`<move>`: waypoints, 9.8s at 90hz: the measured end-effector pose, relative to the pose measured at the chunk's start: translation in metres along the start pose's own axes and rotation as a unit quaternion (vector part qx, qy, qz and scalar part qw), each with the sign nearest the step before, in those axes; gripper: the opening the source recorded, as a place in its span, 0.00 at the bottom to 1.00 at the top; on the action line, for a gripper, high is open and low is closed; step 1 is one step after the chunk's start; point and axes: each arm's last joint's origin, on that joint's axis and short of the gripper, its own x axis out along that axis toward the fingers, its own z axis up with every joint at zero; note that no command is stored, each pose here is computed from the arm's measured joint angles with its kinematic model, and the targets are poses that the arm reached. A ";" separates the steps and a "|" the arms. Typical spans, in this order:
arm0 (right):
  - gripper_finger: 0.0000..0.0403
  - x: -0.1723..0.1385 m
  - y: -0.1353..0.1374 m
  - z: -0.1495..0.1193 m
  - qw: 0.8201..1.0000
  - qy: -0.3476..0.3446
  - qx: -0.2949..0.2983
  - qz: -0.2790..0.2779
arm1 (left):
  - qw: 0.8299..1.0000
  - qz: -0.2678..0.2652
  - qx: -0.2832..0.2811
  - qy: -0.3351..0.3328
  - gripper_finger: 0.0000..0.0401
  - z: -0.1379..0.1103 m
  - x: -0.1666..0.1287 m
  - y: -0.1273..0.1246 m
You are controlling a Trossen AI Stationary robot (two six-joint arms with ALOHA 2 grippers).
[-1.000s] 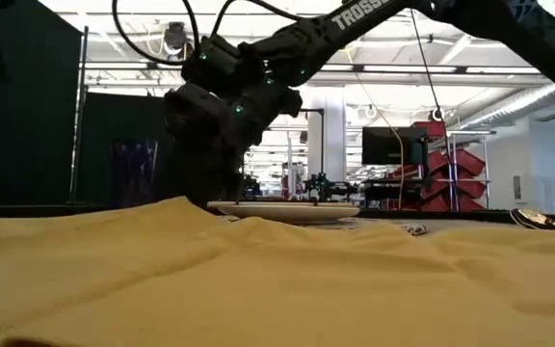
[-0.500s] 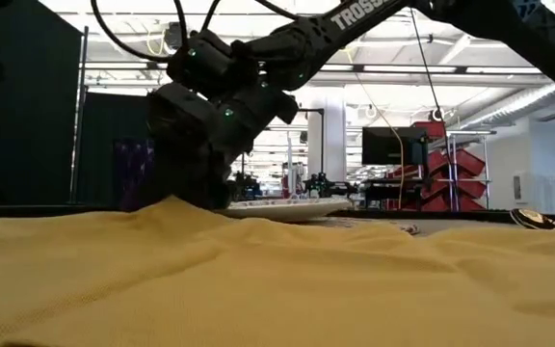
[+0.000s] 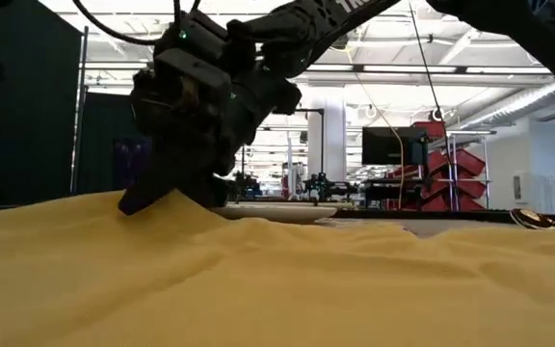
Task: Set table place
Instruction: Fold the yellow table napkin
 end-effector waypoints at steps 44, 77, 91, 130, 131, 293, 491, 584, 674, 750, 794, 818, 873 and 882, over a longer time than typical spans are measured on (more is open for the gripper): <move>0.02 -0.008 -0.014 0.006 1.000 -0.022 0.001 -0.004 | 1.000 -0.002 -0.002 0.001 0.50 0.000 0.000 0.000; 0.00 -0.037 -0.005 0.023 0.997 -0.063 -0.023 -0.029 | 1.000 -0.005 -0.003 0.004 0.50 -0.001 0.000 -0.001; 0.00 -0.071 0.002 0.034 0.993 -0.080 -0.036 -0.085 | 1.000 -0.015 0.000 0.013 0.50 -0.005 -0.002 -0.001; 0.00 -0.122 0.027 0.025 0.986 -0.008 -0.011 -0.166 | 0.995 0.080 0.045 0.032 0.50 -0.041 0.034 0.012; 0.00 -0.121 0.028 0.023 0.986 -0.003 -0.010 -0.168 | 0.995 0.079 0.044 0.032 0.50 -0.043 0.037 0.013; 0.00 -0.035 0.189 -0.027 0.990 0.014 -0.058 -0.126 | 0.958 -0.259 -0.114 -0.036 0.50 -0.034 0.108 0.042; 0.00 -0.034 0.195 -0.021 0.988 -0.029 -0.089 -0.122 | 0.965 -0.234 0.022 0.120 0.54 0.022 0.168 0.020; 0.00 -0.036 0.197 -0.022 0.983 -0.043 -0.073 -0.161 | 0.958 -0.255 0.075 0.107 0.00 0.013 0.173 0.016; 0.00 -0.079 0.197 -0.025 0.963 -0.040 0.006 -0.265 | 0.933 -0.334 0.104 -0.084 0.00 0.088 0.057 0.013; 0.00 -0.246 0.157 -0.003 0.915 -0.112 0.026 -0.387 | 0.901 -0.287 0.211 -0.248 0.00 0.205 -0.110 0.008; 0.00 -0.267 0.162 0.004 0.912 -0.145 0.013 -0.384 | 0.899 -0.285 0.219 -0.252 0.00 0.207 -0.115 0.007; 0.00 -0.286 0.198 0.012 0.917 -0.192 -0.004 -0.348 | 0.887 -0.312 0.218 -0.262 0.00 0.212 -0.138 0.004; 0.00 -0.208 0.270 -0.037 0.957 -0.076 0.058 -0.273 | 0.865 -0.391 0.244 -0.199 0.00 0.101 -0.140 -0.065; 0.00 -0.204 0.284 -0.045 0.961 -0.074 0.062 -0.260 | 0.869 -0.386 0.243 -0.191 0.00 0.084 -0.135 -0.071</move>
